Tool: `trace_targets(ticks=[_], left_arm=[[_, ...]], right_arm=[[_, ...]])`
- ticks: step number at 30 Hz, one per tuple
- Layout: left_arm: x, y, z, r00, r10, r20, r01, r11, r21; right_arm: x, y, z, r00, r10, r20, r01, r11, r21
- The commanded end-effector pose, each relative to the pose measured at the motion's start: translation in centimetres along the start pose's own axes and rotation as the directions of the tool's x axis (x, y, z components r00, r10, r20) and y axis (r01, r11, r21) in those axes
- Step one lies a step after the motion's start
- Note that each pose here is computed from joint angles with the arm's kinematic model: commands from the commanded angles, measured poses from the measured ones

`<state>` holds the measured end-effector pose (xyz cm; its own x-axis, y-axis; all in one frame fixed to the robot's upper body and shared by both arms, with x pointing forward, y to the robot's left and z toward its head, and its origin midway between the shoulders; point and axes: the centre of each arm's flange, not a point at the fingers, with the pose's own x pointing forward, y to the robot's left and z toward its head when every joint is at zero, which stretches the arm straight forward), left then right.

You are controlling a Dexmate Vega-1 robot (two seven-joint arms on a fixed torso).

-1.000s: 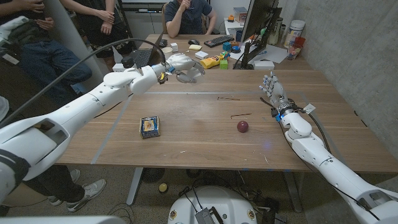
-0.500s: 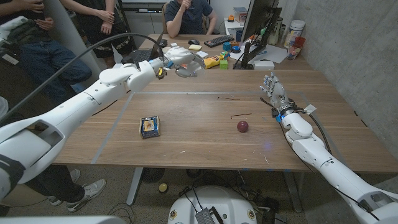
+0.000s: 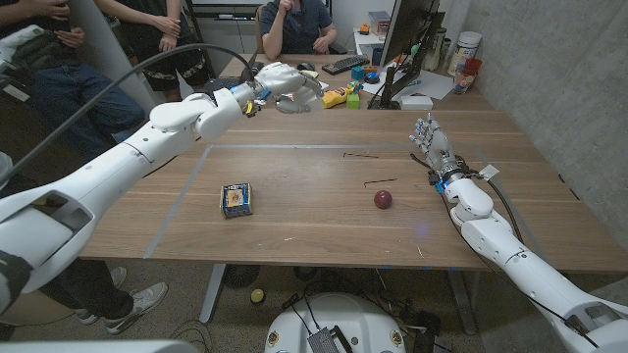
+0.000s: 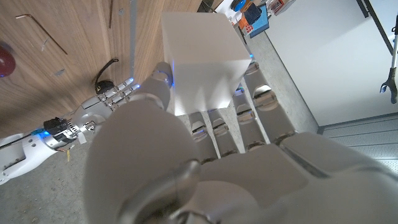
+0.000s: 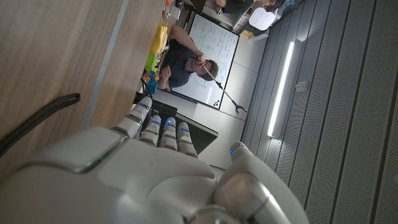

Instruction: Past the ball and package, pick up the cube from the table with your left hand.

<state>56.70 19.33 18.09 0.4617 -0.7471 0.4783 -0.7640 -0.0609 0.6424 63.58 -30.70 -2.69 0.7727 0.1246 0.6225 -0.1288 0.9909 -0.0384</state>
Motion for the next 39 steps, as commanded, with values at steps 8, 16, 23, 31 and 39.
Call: trace_targets(ticks=[8, 16, 23, 31, 39], left_arm=[[-0.5, 2.5, -0.8, 0.997, 0.078, -0.030, -0.077, 0.996, 0.035], [-0.7, 3.2, -1.0, 0.994, 0.104, -0.034, -0.103, 0.994, 0.037], [-1.1, 4.3, -1.3, 0.987, 0.151, -0.046, -0.149, 0.988, 0.035], [-1.6, 5.3, -1.7, 0.978, 0.201, -0.060, -0.200, 0.979, 0.030], [-1.8, 5.9, -1.6, 0.974, 0.221, -0.056, -0.220, 0.975, 0.026]], right_arm=[[0.2, 0.2, -0.1, 1.000, 0.005, 0.000, -0.005, 1.000, 0.000], [0.3, 0.1, -0.1, 1.000, 0.006, 0.001, -0.006, 1.000, 0.000], [0.3, 0.1, -0.1, 1.000, 0.004, 0.000, -0.004, 1.000, 0.000], [0.2, 0.1, 0.0, 1.000, 0.006, 0.002, -0.006, 1.000, -0.003], [0.1, 0.1, 0.0, 1.000, 0.006, 0.005, -0.006, 1.000, -0.002]])
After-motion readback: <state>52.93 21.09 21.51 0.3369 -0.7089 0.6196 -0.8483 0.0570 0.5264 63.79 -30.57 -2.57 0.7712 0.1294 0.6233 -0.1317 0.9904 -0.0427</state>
